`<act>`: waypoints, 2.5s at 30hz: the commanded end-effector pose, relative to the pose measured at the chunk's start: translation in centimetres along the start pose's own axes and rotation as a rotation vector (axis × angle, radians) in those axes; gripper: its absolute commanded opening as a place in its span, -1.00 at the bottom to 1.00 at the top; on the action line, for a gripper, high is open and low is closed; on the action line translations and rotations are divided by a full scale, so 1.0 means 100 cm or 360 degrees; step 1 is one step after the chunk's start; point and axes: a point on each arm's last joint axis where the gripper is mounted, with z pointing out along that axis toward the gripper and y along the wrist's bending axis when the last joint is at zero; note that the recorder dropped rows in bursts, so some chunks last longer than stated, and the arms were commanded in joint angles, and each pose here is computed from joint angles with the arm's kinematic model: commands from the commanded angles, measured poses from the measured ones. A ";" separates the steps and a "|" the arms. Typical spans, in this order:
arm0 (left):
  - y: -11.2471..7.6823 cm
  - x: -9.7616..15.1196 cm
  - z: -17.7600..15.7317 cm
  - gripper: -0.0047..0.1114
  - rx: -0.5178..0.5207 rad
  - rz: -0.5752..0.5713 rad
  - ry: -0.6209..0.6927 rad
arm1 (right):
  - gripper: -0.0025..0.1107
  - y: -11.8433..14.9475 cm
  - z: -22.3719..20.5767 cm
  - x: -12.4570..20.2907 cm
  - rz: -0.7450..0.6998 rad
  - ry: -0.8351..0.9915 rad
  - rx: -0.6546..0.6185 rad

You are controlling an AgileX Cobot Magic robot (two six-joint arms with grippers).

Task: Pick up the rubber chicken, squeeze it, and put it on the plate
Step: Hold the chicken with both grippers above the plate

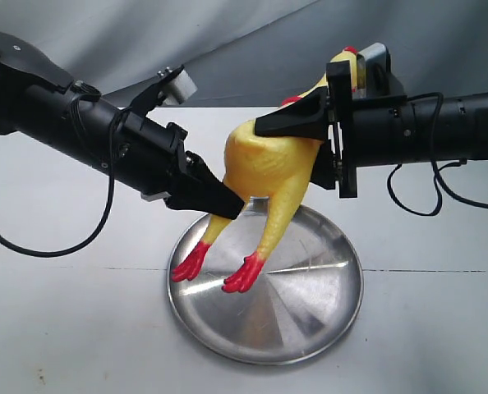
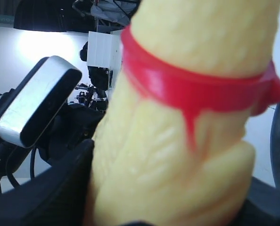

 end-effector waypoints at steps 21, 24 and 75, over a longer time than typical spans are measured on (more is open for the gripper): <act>-0.005 -0.003 -0.001 -0.92 0.0025 0.0008 -0.0003 | 0.90 -0.006 0.000 -0.002 0.0134 -0.0034 0.0131; -0.005 -0.003 -0.001 -0.92 0.0024 0.0010 0.0000 | 0.90 -0.006 0.000 -0.003 0.0145 -0.0036 0.0118; -0.004 -0.001 -0.001 -0.92 0.0000 -0.0011 0.0027 | 0.90 -0.004 -0.002 -0.014 0.0218 -0.0229 0.0067</act>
